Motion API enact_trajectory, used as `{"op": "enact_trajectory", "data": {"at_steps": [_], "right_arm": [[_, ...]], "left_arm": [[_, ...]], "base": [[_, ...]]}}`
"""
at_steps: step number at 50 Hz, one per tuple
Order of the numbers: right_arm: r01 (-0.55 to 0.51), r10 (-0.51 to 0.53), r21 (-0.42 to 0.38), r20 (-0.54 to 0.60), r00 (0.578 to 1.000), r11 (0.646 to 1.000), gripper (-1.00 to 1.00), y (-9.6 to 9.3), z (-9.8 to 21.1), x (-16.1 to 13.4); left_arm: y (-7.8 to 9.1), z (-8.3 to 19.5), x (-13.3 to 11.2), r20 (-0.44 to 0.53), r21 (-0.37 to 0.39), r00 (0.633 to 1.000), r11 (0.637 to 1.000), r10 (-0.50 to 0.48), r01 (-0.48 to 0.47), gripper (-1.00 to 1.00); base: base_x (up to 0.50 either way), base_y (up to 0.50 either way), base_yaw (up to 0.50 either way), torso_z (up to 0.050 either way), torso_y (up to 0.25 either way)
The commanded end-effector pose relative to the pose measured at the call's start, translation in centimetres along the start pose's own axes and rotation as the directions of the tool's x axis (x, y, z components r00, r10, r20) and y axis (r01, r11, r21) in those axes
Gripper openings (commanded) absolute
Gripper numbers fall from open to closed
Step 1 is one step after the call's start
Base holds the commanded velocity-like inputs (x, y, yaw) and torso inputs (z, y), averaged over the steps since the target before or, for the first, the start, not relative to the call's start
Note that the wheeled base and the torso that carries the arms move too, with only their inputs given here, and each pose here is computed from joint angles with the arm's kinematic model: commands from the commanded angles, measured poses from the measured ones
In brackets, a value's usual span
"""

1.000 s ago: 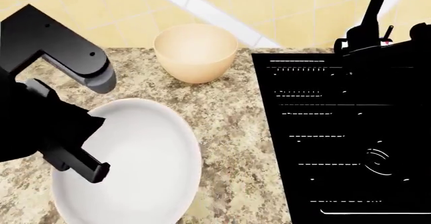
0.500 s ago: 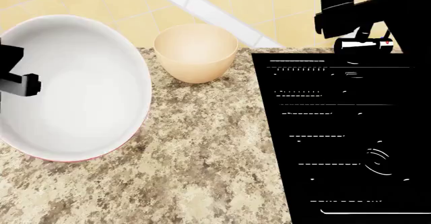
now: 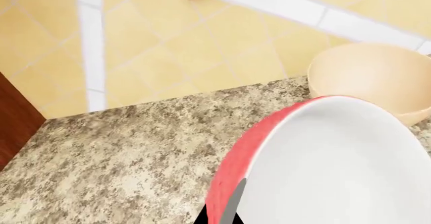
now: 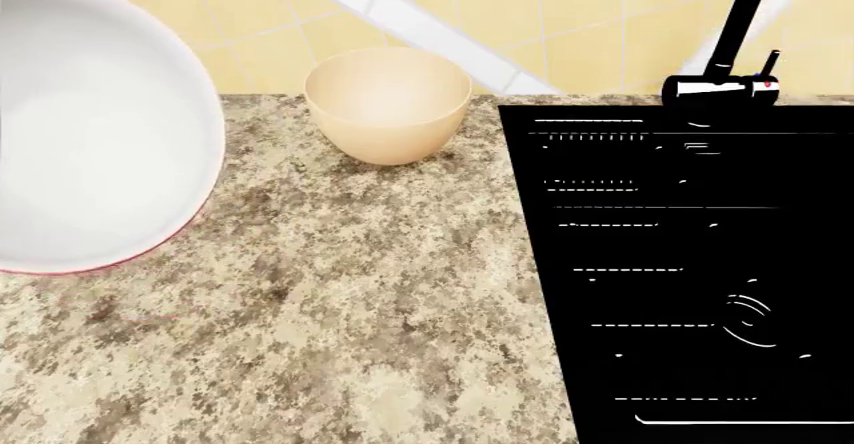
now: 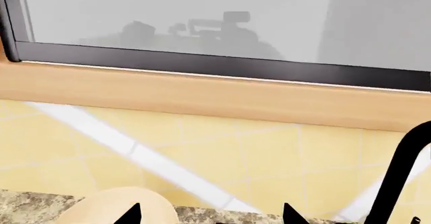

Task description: Stack the bowls in the sink.

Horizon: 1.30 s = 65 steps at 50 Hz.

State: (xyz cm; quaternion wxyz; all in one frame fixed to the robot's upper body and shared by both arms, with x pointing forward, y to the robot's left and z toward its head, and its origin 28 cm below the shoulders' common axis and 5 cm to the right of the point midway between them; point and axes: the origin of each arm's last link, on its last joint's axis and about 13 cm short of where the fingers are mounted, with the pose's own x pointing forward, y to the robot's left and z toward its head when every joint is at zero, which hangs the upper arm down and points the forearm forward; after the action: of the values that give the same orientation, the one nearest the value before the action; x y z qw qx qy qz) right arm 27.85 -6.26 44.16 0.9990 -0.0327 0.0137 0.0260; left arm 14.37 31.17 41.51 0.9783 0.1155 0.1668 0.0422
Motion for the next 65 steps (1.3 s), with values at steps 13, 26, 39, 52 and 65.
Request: {"op": "enact_trajectory", "data": {"at_steps": [13,26,39,52,65], "right_arm": [[-0.038,0.08,0.233,-0.174,0.982,0.972,1.0,4.5,-1.3,7.5],[-0.078,0.15,0.243,-0.294,0.944,0.967,1.0,5.4,-2.2,9.4],[-0.011,0.127,0.31,-0.359,0.925,0.951,1.0,5.2,-4.6,10.6],[0.04,0.083,0.278,-0.414,0.906,0.96,1.0,4.8,-6.3,11.2],[0.059,0.051,0.241,-0.428,0.902,0.969,1.0,4.3,-8.2,12.0]], "left_arm": [[0.9,0.0,-0.5,0.055,-0.032,0.998,0.999,0.027,-0.025,-1.0],[1.1,-0.2,-0.4,0.053,-0.041,0.998,0.999,0.029,-0.027,-1.0],[1.2,-0.4,-0.5,0.046,-0.039,0.998,0.999,0.033,-0.032,-1.0],[1.1,-0.4,-0.2,0.04,-0.035,0.999,0.999,0.028,-0.027,-1.0],[1.1,-0.7,-0.1,0.035,-0.032,0.999,0.999,0.025,-0.024,-1.0]], "base": [[0.0,0.0,0.0,0.0,0.0],[0.0,0.0,0.0,0.0,0.001],[0.0,0.0,0.0,0.0,0.001],[0.0,0.0,0.0,0.0,0.001],[0.0,0.0,0.0,0.0,0.0]]}}
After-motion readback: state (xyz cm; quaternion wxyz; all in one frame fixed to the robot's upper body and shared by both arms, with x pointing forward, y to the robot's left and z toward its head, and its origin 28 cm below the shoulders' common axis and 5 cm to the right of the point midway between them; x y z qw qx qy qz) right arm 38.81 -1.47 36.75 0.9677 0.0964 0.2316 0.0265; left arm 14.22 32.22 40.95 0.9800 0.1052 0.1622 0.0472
